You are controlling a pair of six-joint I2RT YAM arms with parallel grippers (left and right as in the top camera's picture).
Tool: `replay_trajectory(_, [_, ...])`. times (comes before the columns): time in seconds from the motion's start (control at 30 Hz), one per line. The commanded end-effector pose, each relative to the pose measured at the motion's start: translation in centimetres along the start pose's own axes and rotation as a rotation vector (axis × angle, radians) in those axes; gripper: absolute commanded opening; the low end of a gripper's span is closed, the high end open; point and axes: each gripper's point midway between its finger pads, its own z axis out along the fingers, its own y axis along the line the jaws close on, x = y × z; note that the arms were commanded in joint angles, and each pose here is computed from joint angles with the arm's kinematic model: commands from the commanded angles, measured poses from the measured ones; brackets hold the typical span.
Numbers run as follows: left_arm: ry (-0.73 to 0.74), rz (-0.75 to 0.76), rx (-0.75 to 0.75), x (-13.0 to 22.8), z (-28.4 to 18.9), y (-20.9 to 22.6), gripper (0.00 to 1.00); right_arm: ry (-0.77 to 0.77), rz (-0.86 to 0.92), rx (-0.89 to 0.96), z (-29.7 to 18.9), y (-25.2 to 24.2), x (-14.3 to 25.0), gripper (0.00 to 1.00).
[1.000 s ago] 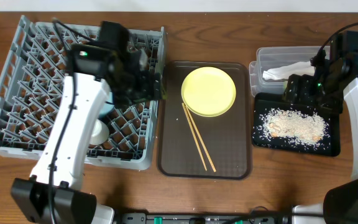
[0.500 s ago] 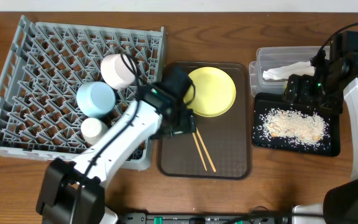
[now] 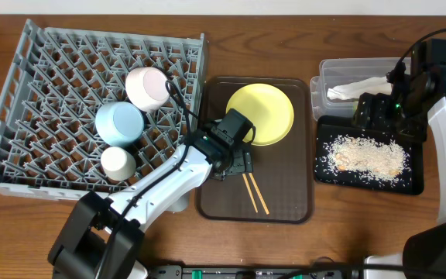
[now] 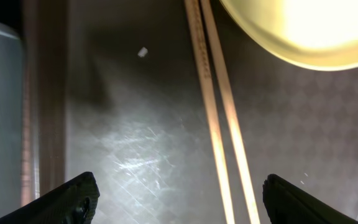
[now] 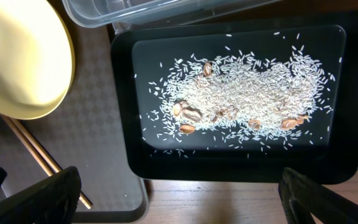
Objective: Sort waste into correct bins and load items into the dishwasher
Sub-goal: 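Grasp one wooden chopstick with the left gripper and lift it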
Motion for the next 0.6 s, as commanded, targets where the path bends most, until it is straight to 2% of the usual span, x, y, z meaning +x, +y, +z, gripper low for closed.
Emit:
replay_trajectory(0.0, [-0.048,-0.007,-0.061,-0.5,0.2,0.9,0.87,-0.021,0.004,0.0,-0.7,0.0,0.0,0.99])
replay_trajectory(0.3, [-0.055,-0.002,-0.084,-0.3,0.6,0.9,0.87,-0.021,0.004,0.0,-0.7,0.0,0.0,0.99])
replay_trajectory(0.57, [-0.005,-0.012,-0.136,0.5,3.4,1.6,0.87,-0.021,0.004,0.0,-0.7,0.0,0.0,0.99])
